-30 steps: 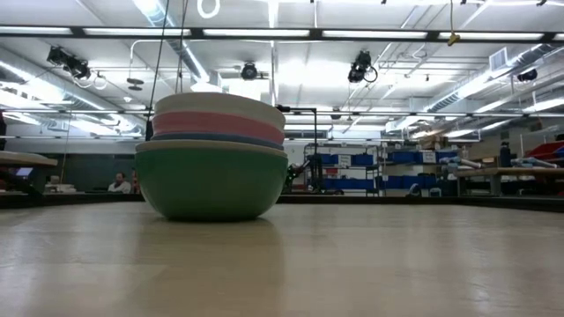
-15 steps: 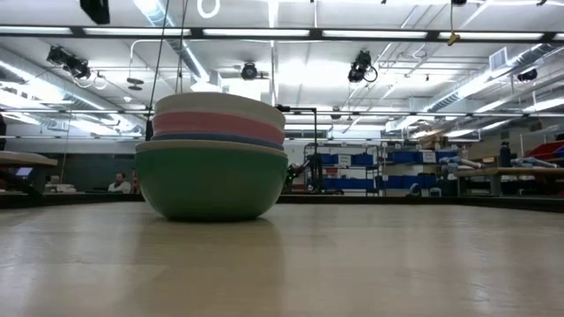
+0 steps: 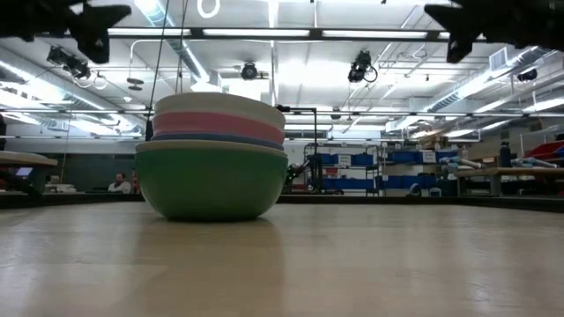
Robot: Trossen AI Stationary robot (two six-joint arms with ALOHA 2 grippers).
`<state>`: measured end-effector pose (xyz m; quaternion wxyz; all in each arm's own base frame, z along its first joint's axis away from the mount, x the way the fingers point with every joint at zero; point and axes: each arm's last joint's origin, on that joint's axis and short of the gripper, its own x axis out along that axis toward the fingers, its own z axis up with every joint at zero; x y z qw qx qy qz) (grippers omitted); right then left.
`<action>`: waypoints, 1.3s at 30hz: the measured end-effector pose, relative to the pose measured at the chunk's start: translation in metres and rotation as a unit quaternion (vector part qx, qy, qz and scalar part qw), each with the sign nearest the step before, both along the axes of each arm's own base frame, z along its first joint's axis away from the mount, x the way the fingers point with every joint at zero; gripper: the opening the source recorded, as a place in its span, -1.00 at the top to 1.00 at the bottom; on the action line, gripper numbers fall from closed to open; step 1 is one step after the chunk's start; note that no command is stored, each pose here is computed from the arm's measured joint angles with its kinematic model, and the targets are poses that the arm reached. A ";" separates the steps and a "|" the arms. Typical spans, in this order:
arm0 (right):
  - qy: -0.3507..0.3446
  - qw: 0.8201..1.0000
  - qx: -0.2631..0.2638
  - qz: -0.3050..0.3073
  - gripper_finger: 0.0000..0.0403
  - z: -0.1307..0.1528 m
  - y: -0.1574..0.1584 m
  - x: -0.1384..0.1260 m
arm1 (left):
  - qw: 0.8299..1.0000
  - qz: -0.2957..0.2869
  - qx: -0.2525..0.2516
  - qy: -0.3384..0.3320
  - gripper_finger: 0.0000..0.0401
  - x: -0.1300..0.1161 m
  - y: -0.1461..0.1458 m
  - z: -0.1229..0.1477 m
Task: Nest bowls inside each other
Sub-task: Return to Home Position
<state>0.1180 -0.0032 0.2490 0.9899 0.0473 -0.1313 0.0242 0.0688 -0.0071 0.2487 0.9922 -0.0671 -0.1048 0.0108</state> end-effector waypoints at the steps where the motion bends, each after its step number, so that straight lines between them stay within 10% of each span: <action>1: 0.004 1.000 0.000 -0.001 0.35 -0.005 0.000 0.001 | 1.000 -0.009 0.002 0.010 0.12 0.002 -0.001 -0.005; 14: 0.021 1.000 0.004 -0.011 0.34 -0.059 0.000 0.001 | 0.999 -0.023 0.000 0.048 0.12 0.026 -0.007 -0.072; 26: 0.158 0.985 0.064 -0.007 0.34 -0.085 0.000 0.003 | 0.995 -0.026 0.049 0.085 0.12 0.027 -0.007 -0.080; 39: 0.015 0.999 -0.040 0.022 0.34 -0.058 0.003 -0.002 | 0.996 -0.026 0.030 0.084 0.12 0.027 -0.007 -0.079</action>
